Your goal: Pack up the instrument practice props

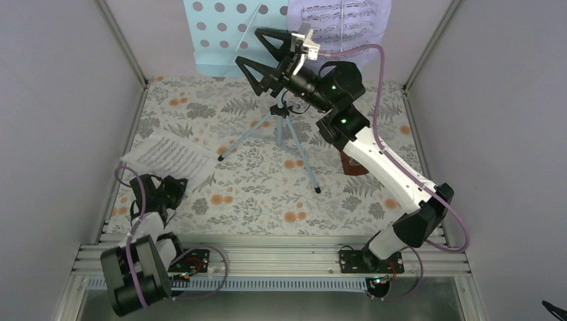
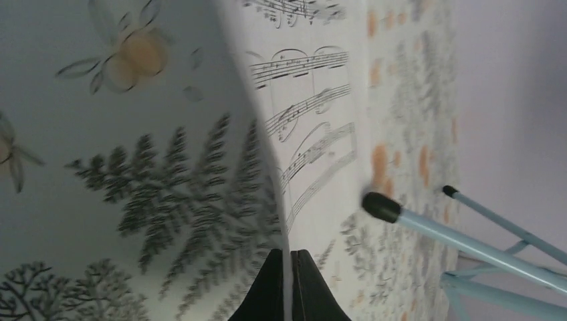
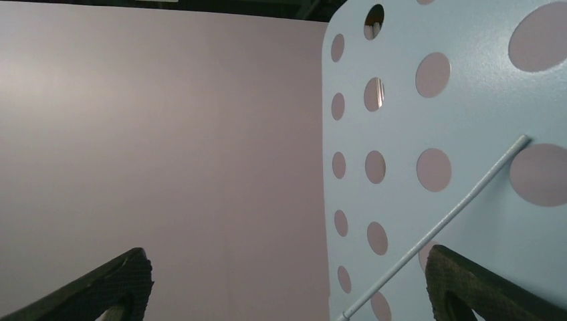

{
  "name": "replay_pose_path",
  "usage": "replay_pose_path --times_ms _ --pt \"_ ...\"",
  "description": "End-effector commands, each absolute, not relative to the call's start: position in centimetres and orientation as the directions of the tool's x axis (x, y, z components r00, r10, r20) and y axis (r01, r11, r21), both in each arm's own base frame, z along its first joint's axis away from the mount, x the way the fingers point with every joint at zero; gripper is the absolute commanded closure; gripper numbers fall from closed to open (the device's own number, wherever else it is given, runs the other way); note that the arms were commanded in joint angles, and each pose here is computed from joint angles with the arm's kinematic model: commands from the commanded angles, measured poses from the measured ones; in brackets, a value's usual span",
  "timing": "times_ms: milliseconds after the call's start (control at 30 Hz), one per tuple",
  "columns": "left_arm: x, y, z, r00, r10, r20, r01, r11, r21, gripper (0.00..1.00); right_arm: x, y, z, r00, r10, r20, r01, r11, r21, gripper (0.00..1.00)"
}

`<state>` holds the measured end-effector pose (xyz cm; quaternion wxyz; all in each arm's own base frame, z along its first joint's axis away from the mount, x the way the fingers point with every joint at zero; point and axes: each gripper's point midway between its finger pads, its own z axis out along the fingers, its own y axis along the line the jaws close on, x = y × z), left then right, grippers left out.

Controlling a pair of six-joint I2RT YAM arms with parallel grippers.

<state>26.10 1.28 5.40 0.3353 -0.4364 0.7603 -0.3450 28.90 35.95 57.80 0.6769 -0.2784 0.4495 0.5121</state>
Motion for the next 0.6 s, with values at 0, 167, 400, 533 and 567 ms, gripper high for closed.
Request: replay_pose_path --times_ms 0,167,400,533,567 --pt "26.6 0.6 4.3 -0.440 -0.878 -0.188 -0.401 0.379 -0.834 0.98 27.3 35.4 58.5 0.079 0.451 -0.889 -0.955 0.289 0.062 0.03" --pt "27.0 0.5 4.3 -0.452 -0.872 -0.186 -0.391 0.381 -0.838 0.52 26.1 34.6 58.8 0.087 0.435 -0.896 -0.959 0.282 0.044 0.01" --pt "28.0 2.8 6.7 -0.408 -0.866 -0.289 -0.421 0.459 -0.782 0.01 24.8 32.7 58.1 0.116 0.384 -0.916 -0.940 0.341 0.024 0.00" --pt "27.1 6.9 9.7 -0.238 -0.873 -0.426 -0.539 0.484 -0.690 0.00 27.7 28.1 56.4 0.153 0.285 -0.946 -0.767 0.638 0.067 0.00" --pt "26.6 7.6 10.1 -0.203 -0.872 -0.446 -0.562 0.476 -0.676 0.00 28.2 27.0 56.2 0.160 0.272 -0.949 -0.720 0.690 0.076 0.00"
